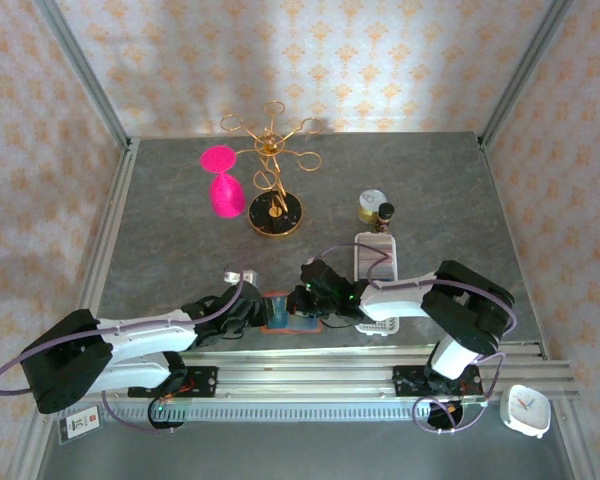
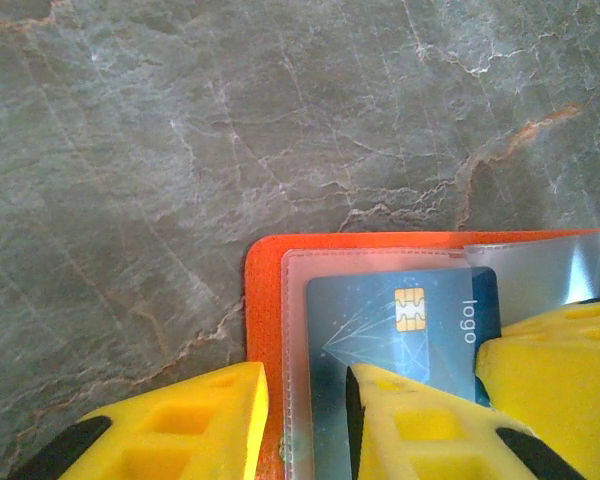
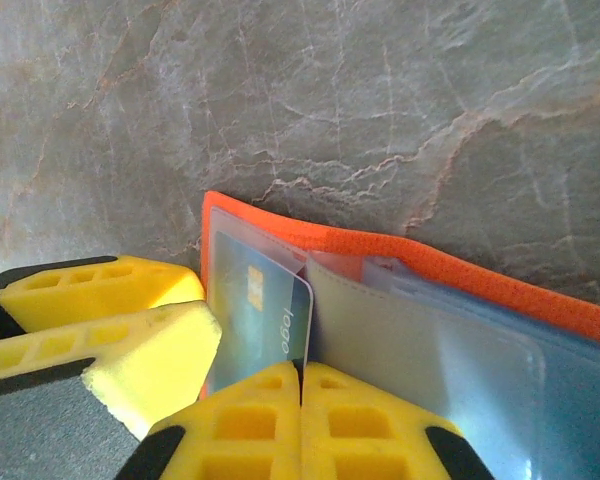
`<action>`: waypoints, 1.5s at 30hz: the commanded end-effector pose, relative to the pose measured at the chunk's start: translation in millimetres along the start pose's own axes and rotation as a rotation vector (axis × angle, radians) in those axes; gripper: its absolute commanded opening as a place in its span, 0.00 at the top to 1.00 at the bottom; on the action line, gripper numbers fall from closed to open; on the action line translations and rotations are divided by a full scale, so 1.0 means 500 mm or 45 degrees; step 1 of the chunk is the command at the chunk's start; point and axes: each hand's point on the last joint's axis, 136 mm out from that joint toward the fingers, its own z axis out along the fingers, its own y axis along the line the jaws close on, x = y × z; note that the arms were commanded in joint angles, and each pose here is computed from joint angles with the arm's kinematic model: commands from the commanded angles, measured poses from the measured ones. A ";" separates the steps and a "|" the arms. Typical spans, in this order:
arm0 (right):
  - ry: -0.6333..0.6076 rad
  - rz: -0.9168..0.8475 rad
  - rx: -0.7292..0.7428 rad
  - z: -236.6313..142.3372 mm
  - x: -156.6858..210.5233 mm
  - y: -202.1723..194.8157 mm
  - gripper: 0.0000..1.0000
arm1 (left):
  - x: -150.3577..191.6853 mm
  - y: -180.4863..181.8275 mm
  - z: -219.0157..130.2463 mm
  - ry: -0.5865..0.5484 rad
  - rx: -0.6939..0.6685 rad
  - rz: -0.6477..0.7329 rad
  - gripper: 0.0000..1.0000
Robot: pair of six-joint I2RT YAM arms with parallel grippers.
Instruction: Put the credit cards into the card holder
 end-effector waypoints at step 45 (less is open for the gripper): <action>-0.214 -0.080 0.235 -0.095 -0.047 -0.023 0.61 | 0.059 0.096 0.028 0.126 -0.251 0.064 0.77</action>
